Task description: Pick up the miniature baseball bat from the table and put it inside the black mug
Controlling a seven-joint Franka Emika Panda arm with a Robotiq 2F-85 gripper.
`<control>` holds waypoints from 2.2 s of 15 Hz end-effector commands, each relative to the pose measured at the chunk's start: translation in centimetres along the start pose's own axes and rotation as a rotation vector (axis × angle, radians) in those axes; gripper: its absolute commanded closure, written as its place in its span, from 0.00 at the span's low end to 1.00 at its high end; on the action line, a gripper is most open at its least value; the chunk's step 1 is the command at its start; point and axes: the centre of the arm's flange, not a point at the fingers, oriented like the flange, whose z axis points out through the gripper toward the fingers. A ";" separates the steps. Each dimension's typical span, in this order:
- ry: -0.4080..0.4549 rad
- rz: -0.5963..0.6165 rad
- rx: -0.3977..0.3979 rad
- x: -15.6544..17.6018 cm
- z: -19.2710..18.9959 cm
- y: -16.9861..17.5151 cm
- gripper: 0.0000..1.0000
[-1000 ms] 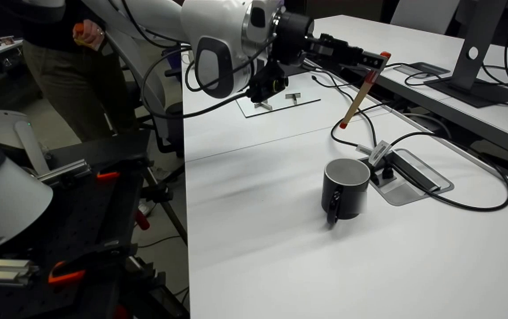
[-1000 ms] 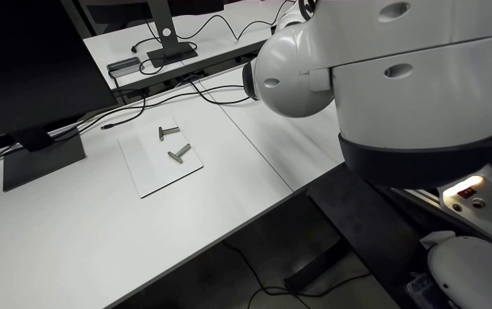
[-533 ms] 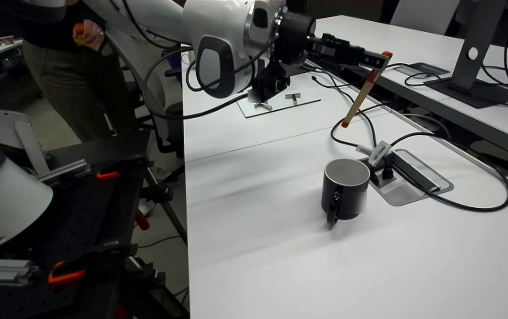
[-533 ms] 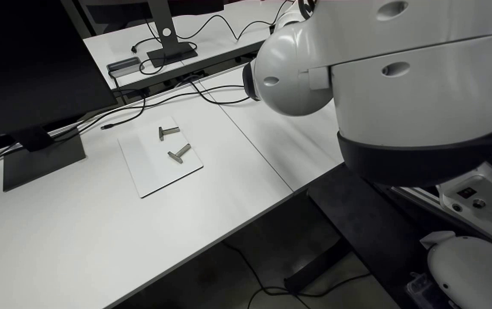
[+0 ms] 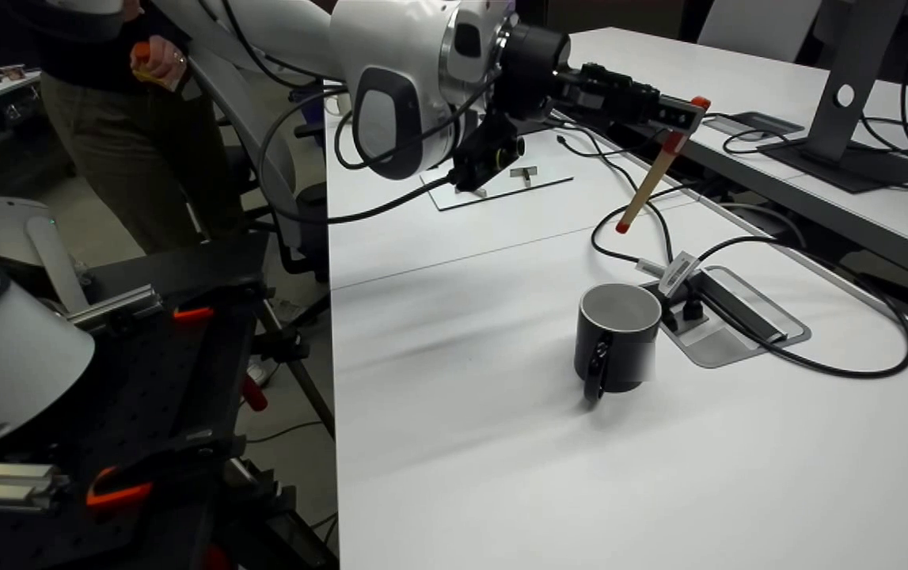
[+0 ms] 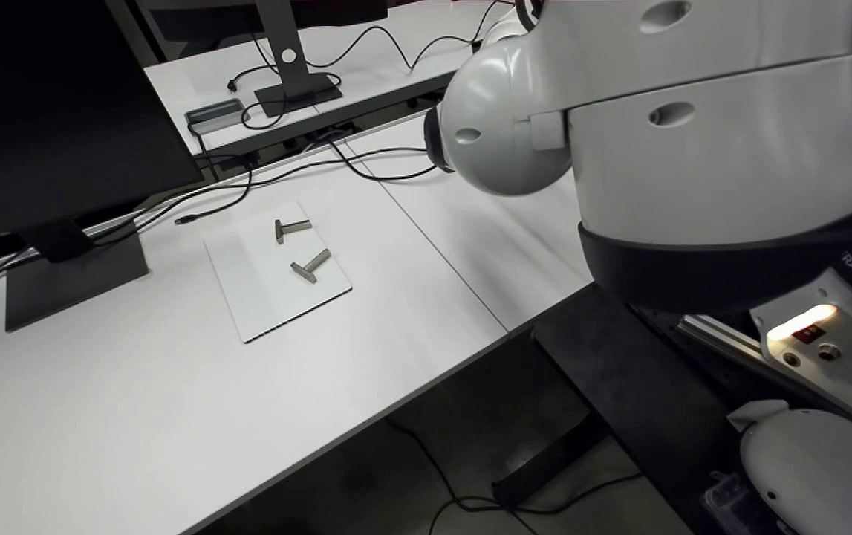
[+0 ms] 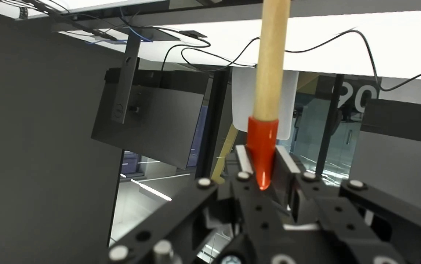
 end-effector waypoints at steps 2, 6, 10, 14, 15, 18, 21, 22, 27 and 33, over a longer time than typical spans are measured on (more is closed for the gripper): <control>0.003 0.011 -0.019 -1.2 1.4 1.1 0.93; -0.012 0.008 -0.026 -1.8 1.7 1.3 0.93; -0.027 0.005 -0.026 -2.5 1.9 1.3 0.93; -0.043 -0.004 -0.023 -2.8 2.0 1.2 0.76; -0.047 -0.001 -0.024 -3.0 2.0 1.1 0.45; -0.057 0.001 -0.025 -3.3 2.2 1.1 0.33; -0.060 0.004 -0.026 -3.4 2.3 1.2 0.14; -0.060 0.005 -0.027 -3.4 2.3 1.2 0.06; -0.059 0.005 -0.029 -3.4 2.2 1.3 0.00; -0.079 -0.054 -0.020 -2.5 1.7 1.8 0.00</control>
